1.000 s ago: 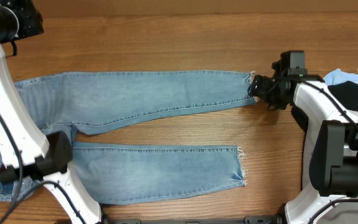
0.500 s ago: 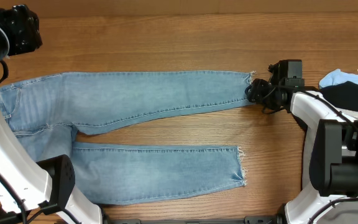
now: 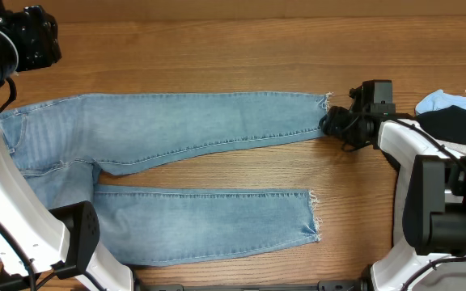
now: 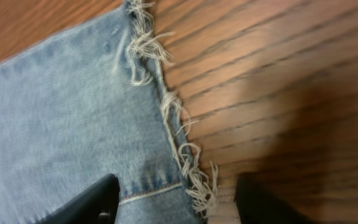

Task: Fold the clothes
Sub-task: 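Pull the upper leg hem rightward with the right gripper to straighten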

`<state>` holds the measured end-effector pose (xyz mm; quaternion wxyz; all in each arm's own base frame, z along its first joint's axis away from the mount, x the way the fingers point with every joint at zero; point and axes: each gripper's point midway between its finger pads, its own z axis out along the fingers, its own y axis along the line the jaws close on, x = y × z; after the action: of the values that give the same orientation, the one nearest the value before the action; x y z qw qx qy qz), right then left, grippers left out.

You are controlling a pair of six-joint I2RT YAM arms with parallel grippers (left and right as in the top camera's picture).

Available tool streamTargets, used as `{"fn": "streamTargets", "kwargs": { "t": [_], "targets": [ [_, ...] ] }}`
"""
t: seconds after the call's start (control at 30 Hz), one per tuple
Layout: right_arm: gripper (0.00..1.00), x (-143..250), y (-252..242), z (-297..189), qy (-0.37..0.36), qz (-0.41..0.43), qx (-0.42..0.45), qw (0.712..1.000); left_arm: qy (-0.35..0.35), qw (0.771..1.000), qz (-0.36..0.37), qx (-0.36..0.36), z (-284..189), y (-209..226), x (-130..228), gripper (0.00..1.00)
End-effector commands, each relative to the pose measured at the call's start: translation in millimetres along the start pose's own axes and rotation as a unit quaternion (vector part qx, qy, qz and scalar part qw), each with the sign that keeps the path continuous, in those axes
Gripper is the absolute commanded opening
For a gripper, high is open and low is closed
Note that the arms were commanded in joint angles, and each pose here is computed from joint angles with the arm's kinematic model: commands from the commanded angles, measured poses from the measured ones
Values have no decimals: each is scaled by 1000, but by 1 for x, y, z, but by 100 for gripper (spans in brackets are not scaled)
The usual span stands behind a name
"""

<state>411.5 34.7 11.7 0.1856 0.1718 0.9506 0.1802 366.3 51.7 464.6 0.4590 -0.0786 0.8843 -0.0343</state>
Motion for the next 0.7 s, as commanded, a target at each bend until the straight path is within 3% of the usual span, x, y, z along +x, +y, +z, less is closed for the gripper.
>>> {"fn": "streamTargets", "kwargs": {
  "t": [0.0, 0.1, 0.27, 0.4, 0.57, 0.67],
  "targets": [
    [52, 7, 10, 2, 9, -7, -30, 999, -7, 1000, 3, 12, -6, -8, -1, 60],
    [48, 10, 23, 2, 16, -14, -60, 998, -7, 1000, 4, 13, -6, -9, -1, 60],
    [4, -2, 27, 0, -5, -20, -67, 998, -7, 1000, 6, 15, -5, -11, -1, 60],
    [4, -56, 25, -24, -67, -14, -69, 995, -7, 1000, 6, 15, -5, -11, -1, 61],
    [4, -157, -16, -106, -177, 34, -2, 984, -7, 1000, 6, 16, -5, -12, -1, 62],
    [4, -191, -25, -151, -216, 48, -18, 975, -6, 1000, 6, 21, -5, -13, -1, 63]
  ]
}}
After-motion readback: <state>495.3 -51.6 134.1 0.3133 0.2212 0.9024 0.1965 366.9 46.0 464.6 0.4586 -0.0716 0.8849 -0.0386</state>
